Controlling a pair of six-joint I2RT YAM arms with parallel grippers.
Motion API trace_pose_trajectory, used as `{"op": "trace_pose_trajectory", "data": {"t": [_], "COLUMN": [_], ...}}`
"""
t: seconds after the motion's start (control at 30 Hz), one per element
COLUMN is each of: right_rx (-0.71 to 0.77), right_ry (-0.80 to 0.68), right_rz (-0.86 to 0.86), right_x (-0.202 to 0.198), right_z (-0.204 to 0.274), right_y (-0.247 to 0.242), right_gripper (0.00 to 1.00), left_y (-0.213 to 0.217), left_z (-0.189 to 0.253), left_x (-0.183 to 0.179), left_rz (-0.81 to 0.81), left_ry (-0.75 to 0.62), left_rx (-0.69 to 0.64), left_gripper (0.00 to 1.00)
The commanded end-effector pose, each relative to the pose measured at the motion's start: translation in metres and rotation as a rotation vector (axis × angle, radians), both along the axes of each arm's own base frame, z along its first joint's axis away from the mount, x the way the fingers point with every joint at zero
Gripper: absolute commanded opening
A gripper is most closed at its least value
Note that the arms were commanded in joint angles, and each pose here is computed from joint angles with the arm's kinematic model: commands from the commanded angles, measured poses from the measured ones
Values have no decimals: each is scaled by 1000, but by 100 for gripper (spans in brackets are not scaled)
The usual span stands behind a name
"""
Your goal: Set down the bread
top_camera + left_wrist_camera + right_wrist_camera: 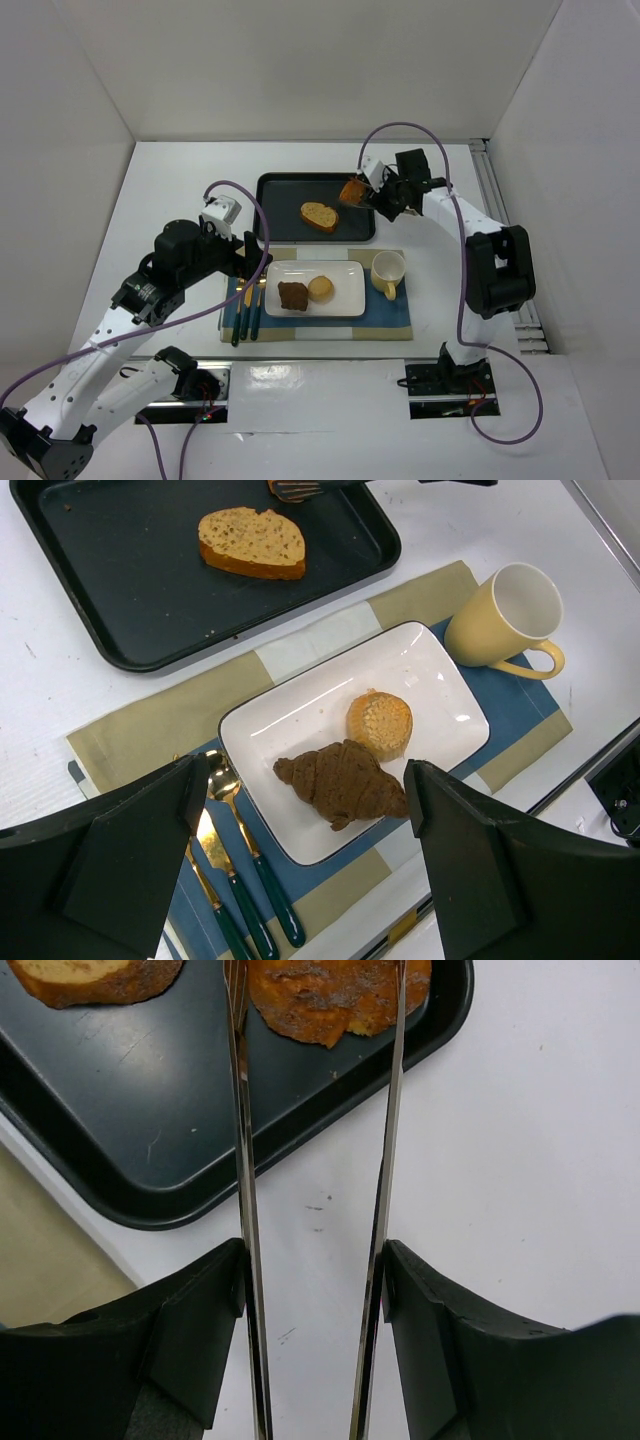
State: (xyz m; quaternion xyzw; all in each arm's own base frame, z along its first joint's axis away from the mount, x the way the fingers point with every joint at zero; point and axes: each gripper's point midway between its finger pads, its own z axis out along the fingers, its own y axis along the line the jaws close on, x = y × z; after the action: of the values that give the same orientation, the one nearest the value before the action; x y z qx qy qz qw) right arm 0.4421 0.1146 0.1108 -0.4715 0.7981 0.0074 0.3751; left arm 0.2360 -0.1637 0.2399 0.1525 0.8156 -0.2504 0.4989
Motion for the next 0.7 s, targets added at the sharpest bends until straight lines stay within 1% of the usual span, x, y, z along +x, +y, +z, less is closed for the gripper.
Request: {"op": "trace_pose_trajectory", "data": {"t": [0.0, 0.17, 0.2, 0.33, 0.37, 0.47, 0.5, 0.53, 0.6, 0.67], "right_rx": [-26, -81, -89, -117, -117, -136, -157, -161, -198, -222], "right_ry": [-94, -51, -45, -18, -17, 5, 14, 28, 34, 29], "right_rz": [0, -5, 2, -3, -3, 0, 4, 5, 8, 22], "right_x": [29, 31, 29, 23, 23, 19, 16, 13, 17, 21], "right_z": [22, 8, 7, 2, 2, 1, -1, -3, -5, -3], "right_y": [-3, -6, -7, -12, -12, -15, -18, -19, -24, -25], "right_gripper": [64, 64, 63, 49, 43, 43, 51, 57, 60, 60], "left_y": [-3, -3, -3, -3, -3, -3, -3, -3, -3, -3], "left_z": [13, 13, 13, 13, 13, 13, 13, 13, 13, 13], "left_x": [0, 0, 0, 0, 0, 0, 0, 0, 0, 0], "left_rz": [-16, -16, -16, -16, -16, -16, -16, -16, -16, -16], "left_ry": [-45, -45, -45, -45, -45, -45, -45, -45, -45, -45], "left_rx": [-21, -21, -21, -21, -21, -21, -21, -21, -21, -21], "left_gripper": [98, 98, 98, 98, 98, 98, 98, 98, 98, 98]}}
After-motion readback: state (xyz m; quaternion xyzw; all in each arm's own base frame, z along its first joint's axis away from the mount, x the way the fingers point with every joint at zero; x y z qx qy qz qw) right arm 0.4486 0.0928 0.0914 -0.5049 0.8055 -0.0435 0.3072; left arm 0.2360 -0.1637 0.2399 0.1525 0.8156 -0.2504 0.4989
